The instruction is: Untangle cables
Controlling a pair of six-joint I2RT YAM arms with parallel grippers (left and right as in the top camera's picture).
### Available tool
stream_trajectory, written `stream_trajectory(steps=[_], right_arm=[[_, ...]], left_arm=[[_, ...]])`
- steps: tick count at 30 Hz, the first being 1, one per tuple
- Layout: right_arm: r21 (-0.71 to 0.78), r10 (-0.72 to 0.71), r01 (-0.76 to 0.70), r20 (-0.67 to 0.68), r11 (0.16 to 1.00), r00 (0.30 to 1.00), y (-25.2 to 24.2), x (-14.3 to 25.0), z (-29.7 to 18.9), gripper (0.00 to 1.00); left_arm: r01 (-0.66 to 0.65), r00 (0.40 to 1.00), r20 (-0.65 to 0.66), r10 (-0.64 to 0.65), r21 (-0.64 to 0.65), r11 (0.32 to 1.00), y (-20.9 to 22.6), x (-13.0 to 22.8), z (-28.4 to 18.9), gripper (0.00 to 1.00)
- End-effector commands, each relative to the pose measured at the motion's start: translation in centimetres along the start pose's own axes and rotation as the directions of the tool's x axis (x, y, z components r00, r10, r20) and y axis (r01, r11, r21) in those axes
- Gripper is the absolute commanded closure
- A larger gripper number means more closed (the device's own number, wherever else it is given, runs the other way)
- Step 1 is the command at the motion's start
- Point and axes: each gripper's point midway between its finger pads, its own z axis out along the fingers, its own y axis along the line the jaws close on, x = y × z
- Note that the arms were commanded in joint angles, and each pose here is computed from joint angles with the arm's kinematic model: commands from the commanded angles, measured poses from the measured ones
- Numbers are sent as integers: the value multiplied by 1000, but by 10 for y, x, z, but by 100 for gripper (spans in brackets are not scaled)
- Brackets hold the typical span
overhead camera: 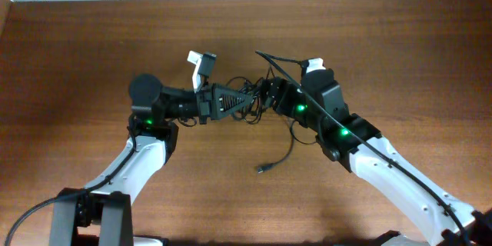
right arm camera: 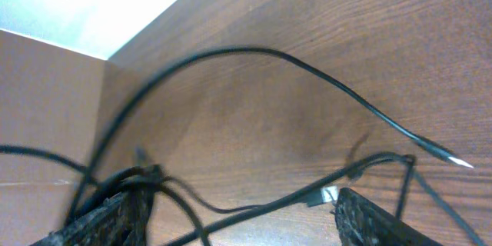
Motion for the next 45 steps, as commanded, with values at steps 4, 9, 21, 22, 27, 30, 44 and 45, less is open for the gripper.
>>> stream_trajectory(steps=[4, 9, 21, 22, 27, 30, 44, 45], right_arm=[[84, -49, 39, 122, 996, 991, -17, -25, 9, 16], [266, 30, -78, 179, 961, 983, -88, -59, -8, 16], [337, 135, -187, 170, 923, 976, -142, -84, -82, 15], [367, 134, -201, 200, 908, 971, -148, -87, -94, 14], [373, 51, -111, 169, 921, 984, -138, -81, -125, 12], [78, -2, 4, -32, 997, 999, -81, -49, -120, 16], [-200, -130, 72, -298, 977, 946, 5, 34, -98, 28], [-179, -135, 87, -276, 980, 951, 3, 30, -96, 27]], left_arm=[[2, 998, -68, 3, 78, 997, -40, 1, -1, 100], [-50, 996, -67, 55, 87, 995, -47, 0, -3, 100], [-240, 970, 44, 241, -26, 970, -33, -26, -48, 100], [-253, 966, 51, 255, -39, 967, -31, -28, -53, 100], [-265, 960, 77, 269, -61, 962, -29, -33, -59, 100], [-259, 962, 77, 261, -32, 965, -33, -31, -45, 100], [-485, 870, -41, 491, 106, 868, -49, 1, -12, 100], [-501, 857, -65, 511, 127, 856, -50, 6, -12, 100]])
